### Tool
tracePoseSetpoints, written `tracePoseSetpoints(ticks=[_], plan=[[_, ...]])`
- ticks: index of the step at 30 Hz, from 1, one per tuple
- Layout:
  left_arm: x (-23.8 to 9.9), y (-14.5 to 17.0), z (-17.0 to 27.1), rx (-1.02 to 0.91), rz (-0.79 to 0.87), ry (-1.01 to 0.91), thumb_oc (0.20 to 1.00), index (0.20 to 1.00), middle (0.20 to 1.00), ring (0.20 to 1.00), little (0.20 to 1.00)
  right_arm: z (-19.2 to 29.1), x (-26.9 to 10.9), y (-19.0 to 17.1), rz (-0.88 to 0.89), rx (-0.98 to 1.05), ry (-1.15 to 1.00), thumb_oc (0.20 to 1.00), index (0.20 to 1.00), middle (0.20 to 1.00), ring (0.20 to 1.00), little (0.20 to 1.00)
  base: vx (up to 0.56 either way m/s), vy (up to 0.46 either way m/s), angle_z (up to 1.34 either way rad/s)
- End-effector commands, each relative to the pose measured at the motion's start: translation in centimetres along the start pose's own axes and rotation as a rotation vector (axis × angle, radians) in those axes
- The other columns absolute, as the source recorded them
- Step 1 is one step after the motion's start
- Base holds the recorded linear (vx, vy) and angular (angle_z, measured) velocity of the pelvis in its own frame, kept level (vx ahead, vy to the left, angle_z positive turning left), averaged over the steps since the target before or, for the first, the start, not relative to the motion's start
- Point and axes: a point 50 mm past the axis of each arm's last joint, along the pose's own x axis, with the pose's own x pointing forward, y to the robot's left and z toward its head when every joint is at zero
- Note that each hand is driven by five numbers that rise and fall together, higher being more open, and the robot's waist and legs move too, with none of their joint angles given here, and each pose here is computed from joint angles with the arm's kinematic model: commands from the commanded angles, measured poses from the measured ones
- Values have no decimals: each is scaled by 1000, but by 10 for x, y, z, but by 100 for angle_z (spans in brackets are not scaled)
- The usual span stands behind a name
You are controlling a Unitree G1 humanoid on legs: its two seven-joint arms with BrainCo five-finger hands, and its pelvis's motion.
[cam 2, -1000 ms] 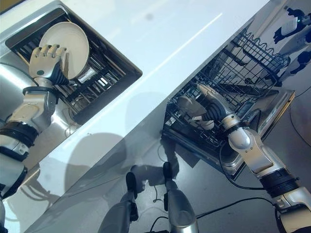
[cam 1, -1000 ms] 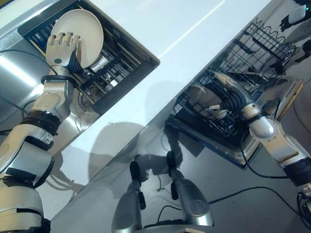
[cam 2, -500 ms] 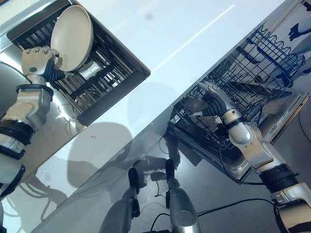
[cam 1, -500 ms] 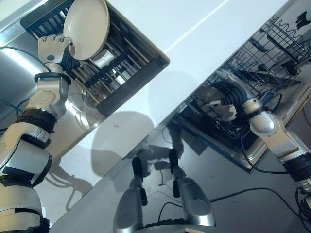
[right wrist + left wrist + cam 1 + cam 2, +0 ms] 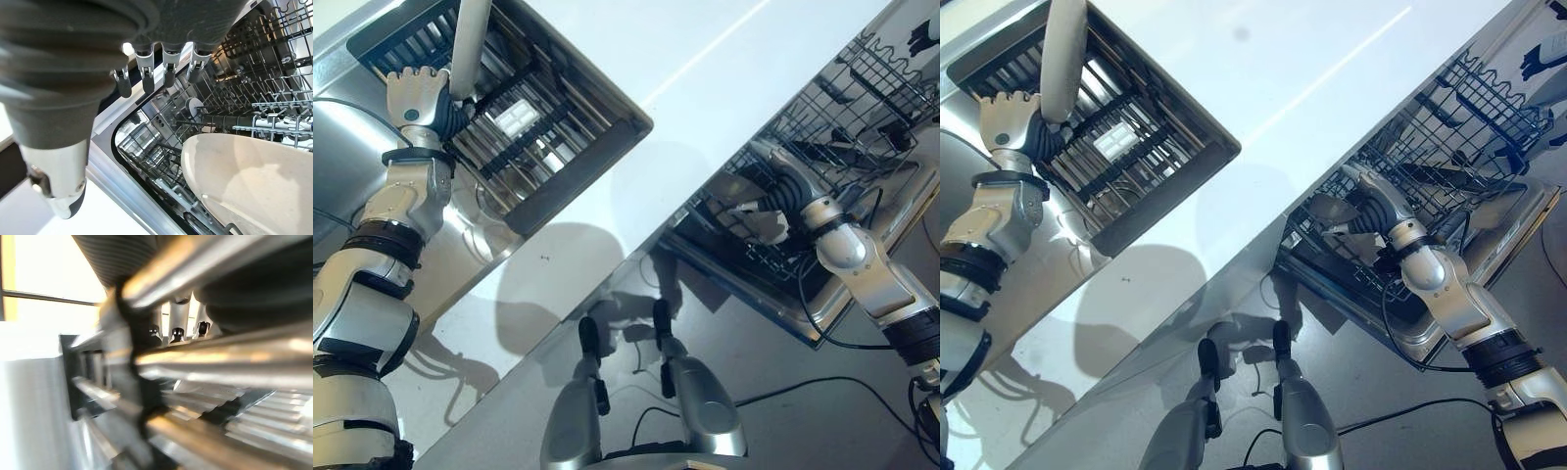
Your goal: Pick up plates and place into dishwasher.
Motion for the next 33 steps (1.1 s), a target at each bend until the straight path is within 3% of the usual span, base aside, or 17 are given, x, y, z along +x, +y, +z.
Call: tracePoseSetpoints(ticks=[1, 6, 23, 33], plan=[[12, 23, 14, -140, 161, -29, 200, 200, 200, 200, 200, 21, 7, -26, -121, -19, -99, 1000, 1000, 1000, 1000, 1000, 0, 0, 0], [10, 22, 23, -198, 172, -70, 200, 200, 200, 200, 200, 22, 7, -24, -121, -13, -95, 1000, 1000, 1000, 1000, 1000, 0, 0, 0], [-4, 16, 26, -617, 216, 49, 200, 200, 200, 200, 200, 18, -1, -15, -112, -1, -76, 1000, 1000, 1000, 1000, 1000, 4, 0, 0], [-29, 4, 38, -608, 168, -104, 200, 200, 200, 200, 200, 20, -19, -11, -105, 26, -109, 1000, 1000, 1000, 1000, 1000, 3, -2, 0]])
